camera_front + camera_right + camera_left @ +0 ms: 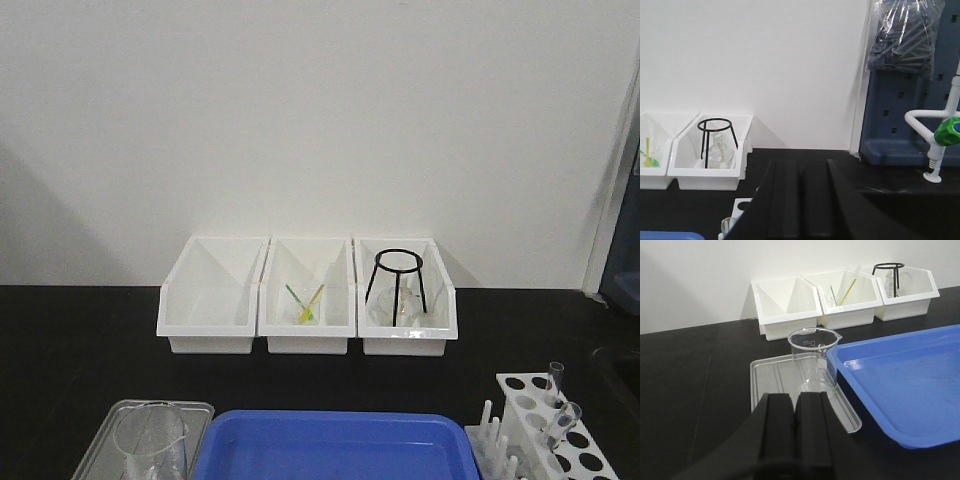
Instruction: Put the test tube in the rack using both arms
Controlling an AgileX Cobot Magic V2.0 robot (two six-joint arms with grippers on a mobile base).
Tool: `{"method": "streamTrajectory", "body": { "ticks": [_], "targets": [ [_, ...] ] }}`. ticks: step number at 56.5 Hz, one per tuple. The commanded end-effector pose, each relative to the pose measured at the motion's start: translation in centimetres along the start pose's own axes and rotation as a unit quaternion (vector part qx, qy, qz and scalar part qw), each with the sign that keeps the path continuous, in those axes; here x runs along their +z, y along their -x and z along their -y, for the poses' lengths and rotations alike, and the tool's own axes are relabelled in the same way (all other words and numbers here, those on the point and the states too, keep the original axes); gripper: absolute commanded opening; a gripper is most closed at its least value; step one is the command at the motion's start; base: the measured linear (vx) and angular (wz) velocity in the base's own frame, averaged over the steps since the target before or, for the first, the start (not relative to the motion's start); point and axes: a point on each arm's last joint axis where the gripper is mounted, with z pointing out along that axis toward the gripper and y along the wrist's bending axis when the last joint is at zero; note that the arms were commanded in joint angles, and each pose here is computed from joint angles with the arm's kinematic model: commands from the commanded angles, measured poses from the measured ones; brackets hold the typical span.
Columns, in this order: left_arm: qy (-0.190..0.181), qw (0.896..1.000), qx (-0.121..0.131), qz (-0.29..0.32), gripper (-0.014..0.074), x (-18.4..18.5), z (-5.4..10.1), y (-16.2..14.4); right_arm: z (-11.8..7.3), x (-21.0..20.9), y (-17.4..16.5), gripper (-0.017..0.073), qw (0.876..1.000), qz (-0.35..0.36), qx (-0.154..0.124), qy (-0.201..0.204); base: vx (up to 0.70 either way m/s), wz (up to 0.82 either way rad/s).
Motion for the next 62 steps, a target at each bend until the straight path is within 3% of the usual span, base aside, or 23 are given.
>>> {"method": "streamTrajectory", "body": {
  "ticks": [1, 15, 18, 30, 44, 50, 62],
  "targets": [
    [0.004, 0.998, -0.006, 0.058, -0.0004, -0.4, -0.1, 1.7, -0.1, -0.1, 1.7, -0.0010, 0.999, 0.052, 0.000, 0.011, 0.00, 0.00],
    [0.004, 0.998, -0.006, 0.058, -0.0004, -0.4, -0.1, 1.7, -1.7, -0.2, 1.8, -0.0010, 0.996, 0.055, 0.002, 0.072, 0.00, 0.00],
    [0.004, 0.998, -0.006, 0.058, -0.0004, -0.4, -0.1, 1.7, -1.9, -0.2, 1.8, -0.0010, 0.995, 0.057, -0.014, 0.079, 0.00, 0.00],
    [0.004, 0.998, -0.006, 0.058, -0.0004, -0.4, -0.1, 1.7, -1.7, -1.3, -1.0, -0.0010, 0.997, 0.038, -0.022, 0.062, 0.00, 0.00],
    [0.004, 0.998, -0.006, 0.058, -0.0004, -0.4, -0.1, 1.7, -1.5, -5.1, -8.1, -0.0010, 0.999, 0.036, 0.012, 0.037, 0.00, 0.00],
    [0.004, 0.998, -0.006, 0.058, -0.0004, -0.4, -0.1, 1.7, -1.6, -6.5, -9.8, -0.0010, 0.997, 0.071, 0.005, 0.037, 0.00, 0.00],
    [0.004, 0.998, -0.006, 0.058, -0.0004, -0.4, -0.1, 1.7, -1.5, -7.3, -10.1, -0.0010, 0.997, 0.072, -0.018, 0.038, 0.00, 0.00]
  ]
}}
